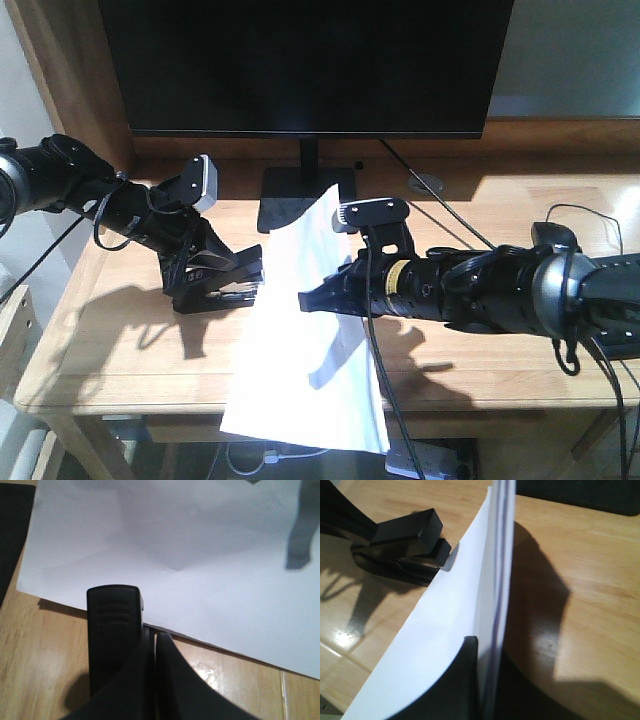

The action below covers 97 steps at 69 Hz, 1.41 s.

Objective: Grab stapler and paper to desk for stapling
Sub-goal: 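Lay the paper flat on the desk under the stapler jaw with the right gripper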

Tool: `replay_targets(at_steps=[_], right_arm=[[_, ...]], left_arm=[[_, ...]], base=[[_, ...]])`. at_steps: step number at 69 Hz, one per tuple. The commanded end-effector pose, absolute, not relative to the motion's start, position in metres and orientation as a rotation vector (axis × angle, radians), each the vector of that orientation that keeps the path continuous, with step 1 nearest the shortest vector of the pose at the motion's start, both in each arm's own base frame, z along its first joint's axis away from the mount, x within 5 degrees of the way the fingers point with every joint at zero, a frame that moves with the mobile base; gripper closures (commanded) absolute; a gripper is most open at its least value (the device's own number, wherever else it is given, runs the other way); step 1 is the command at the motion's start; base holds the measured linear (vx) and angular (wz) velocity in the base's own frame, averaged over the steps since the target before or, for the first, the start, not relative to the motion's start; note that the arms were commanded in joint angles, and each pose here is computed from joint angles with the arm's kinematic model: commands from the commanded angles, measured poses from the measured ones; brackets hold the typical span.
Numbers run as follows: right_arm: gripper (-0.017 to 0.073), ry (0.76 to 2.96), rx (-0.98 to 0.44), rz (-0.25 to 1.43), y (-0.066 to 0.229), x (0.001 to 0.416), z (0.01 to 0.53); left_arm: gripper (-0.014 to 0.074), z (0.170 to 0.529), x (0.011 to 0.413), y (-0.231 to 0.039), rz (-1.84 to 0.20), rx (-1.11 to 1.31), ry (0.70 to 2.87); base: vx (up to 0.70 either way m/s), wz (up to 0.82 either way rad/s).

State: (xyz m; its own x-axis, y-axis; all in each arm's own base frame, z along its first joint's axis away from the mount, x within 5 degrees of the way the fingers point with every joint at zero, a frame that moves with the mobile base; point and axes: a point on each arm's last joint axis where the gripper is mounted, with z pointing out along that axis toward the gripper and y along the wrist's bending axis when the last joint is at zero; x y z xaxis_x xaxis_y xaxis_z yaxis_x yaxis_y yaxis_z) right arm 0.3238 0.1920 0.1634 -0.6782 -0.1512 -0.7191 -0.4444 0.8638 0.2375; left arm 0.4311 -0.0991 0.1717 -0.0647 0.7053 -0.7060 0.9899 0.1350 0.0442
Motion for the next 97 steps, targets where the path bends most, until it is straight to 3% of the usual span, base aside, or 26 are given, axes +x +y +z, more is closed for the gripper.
replay_targets(at_steps=[1, 10, 28, 57, 97], right_arm=[[0.0562, 2.209, -0.442, 0.563, 0.197, 0.332, 0.187], [0.0562, 2.231, -0.425, 0.536, 0.197, 0.336, 0.181], [0.0562, 2.301, -0.354, 0.323, 0.182, 0.34, 0.172], [0.0562, 2.208, -0.473, 0.604, 0.202, 0.334, 0.181], [0.0562, 2.112, -0.464, 0.605, 0.198, 0.327, 0.219]], left_arm=[[0.06, 0.211, 0.431, -0.103, -0.603, 1.574, 1.753], [0.06, 0.211, 0.431, -0.103, -0.603, 1.574, 1.753], [0.06, 0.211, 0.431, -0.103, -0.603, 1.574, 1.753], [0.06, 0.211, 0.431, -0.103, -0.603, 1.574, 1.753], [0.06, 0.211, 0.431, -0.103, -0.603, 1.574, 1.753]], base=[[0.0, 0.0], [0.0, 0.0], [0.0, 0.0], [0.0, 0.0], [0.0, 0.0]])
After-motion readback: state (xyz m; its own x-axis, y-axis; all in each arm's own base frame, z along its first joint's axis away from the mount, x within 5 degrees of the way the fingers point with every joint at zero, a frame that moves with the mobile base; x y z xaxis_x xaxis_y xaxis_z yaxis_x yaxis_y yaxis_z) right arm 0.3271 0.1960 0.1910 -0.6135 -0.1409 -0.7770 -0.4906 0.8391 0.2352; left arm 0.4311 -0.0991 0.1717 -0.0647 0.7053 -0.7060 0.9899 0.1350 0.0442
